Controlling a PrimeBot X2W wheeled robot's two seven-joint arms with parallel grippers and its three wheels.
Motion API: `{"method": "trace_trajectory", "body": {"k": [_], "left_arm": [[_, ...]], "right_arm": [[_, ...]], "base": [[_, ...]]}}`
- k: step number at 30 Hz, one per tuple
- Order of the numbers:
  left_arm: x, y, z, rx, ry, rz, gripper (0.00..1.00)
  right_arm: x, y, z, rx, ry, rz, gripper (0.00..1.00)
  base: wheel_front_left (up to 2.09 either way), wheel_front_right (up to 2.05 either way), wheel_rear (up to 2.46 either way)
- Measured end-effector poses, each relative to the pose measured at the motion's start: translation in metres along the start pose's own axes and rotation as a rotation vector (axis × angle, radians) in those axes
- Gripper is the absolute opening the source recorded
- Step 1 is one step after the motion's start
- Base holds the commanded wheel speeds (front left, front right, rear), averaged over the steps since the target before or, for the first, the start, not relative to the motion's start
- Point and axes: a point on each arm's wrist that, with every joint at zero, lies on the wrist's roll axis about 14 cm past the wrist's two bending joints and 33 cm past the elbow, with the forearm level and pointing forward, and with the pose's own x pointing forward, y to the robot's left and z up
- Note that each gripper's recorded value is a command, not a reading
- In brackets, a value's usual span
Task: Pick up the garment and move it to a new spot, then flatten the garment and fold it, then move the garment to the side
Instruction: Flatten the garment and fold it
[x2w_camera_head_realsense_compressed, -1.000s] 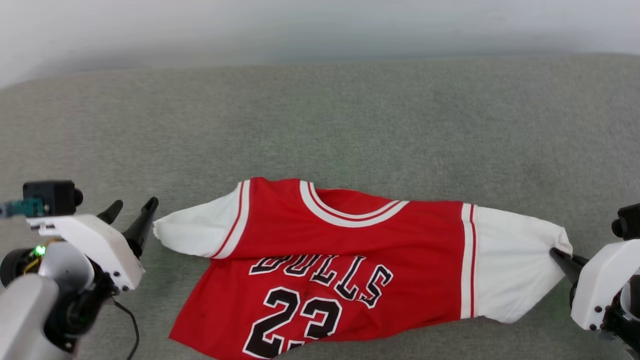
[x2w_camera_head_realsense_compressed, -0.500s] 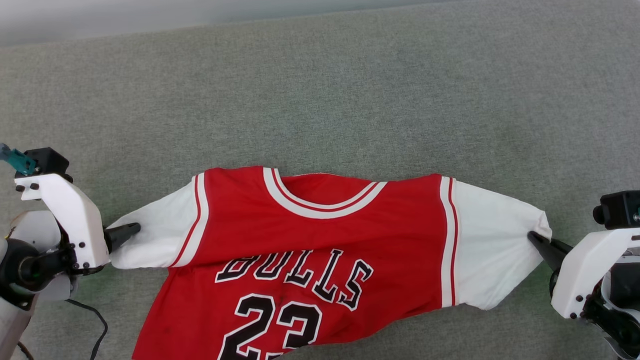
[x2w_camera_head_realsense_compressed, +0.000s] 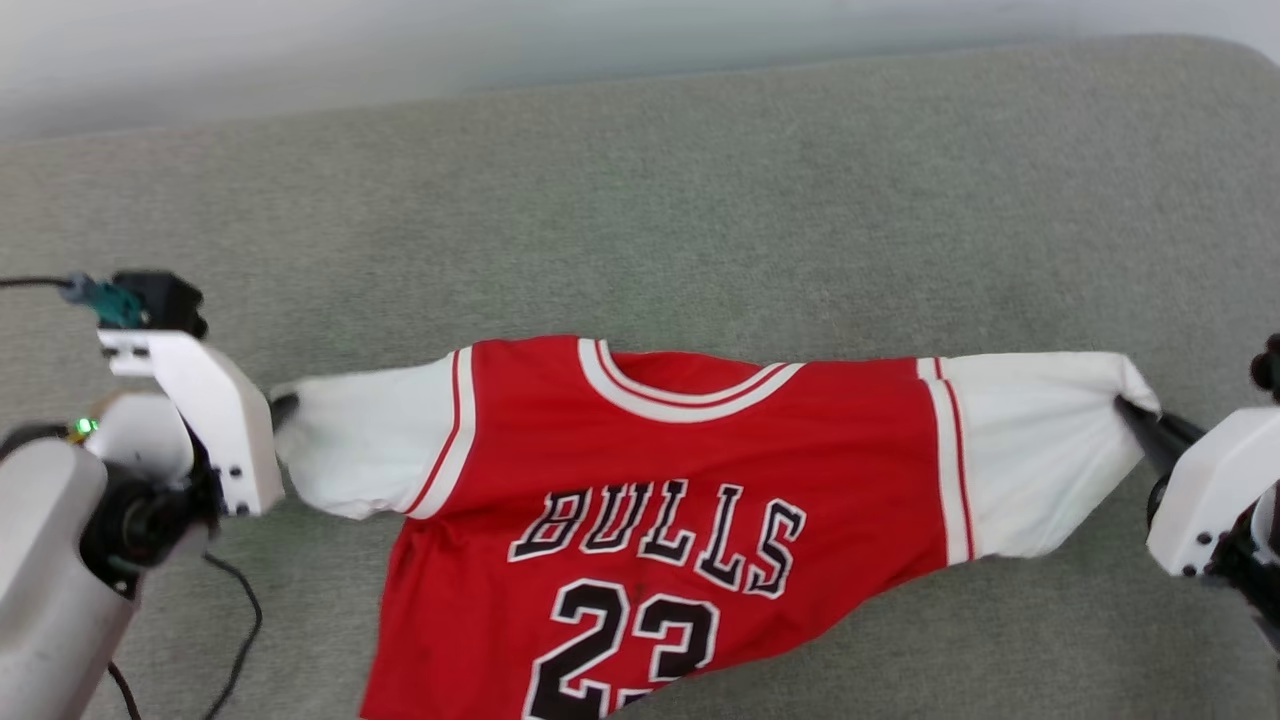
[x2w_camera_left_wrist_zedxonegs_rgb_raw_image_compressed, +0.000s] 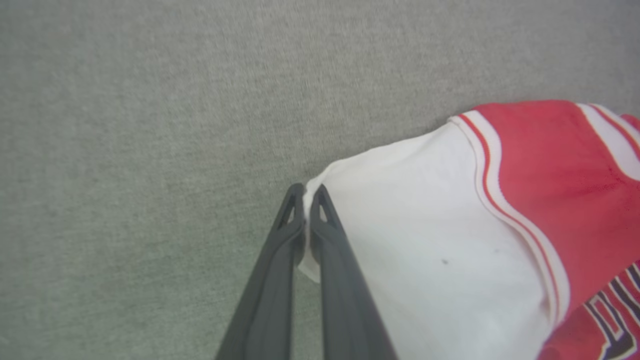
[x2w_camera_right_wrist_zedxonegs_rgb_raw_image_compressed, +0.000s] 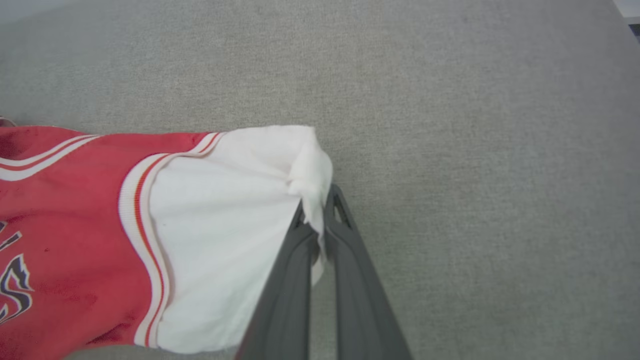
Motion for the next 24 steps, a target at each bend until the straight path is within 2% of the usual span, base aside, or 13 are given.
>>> {"method": "trace_trajectory", "body": {"k": [9,18,24], "left_arm": [[-0.066,0.006,0.115,0.088,-0.426,0.149,0.0],[-0.112,-0.011,0.21,0.193,-0.75,0.197,0.0],[-0.131,-0.013,0.274,0.218,-0.956,0.227,0.0]], "right_arm": [[-0.005,0.011,0.087,-0.091,-0.228,0.014,0.0],[-0.011,0.024,0.197,-0.19,-0.477,0.008,0.0],[-0.011,0.033,0.271,-0.234,-0.654,-0.007,0.0]], "base": [[0.0,0.0,0.0],[0.0,0.0,0.0],[0.0,0.0,0.0]]}}
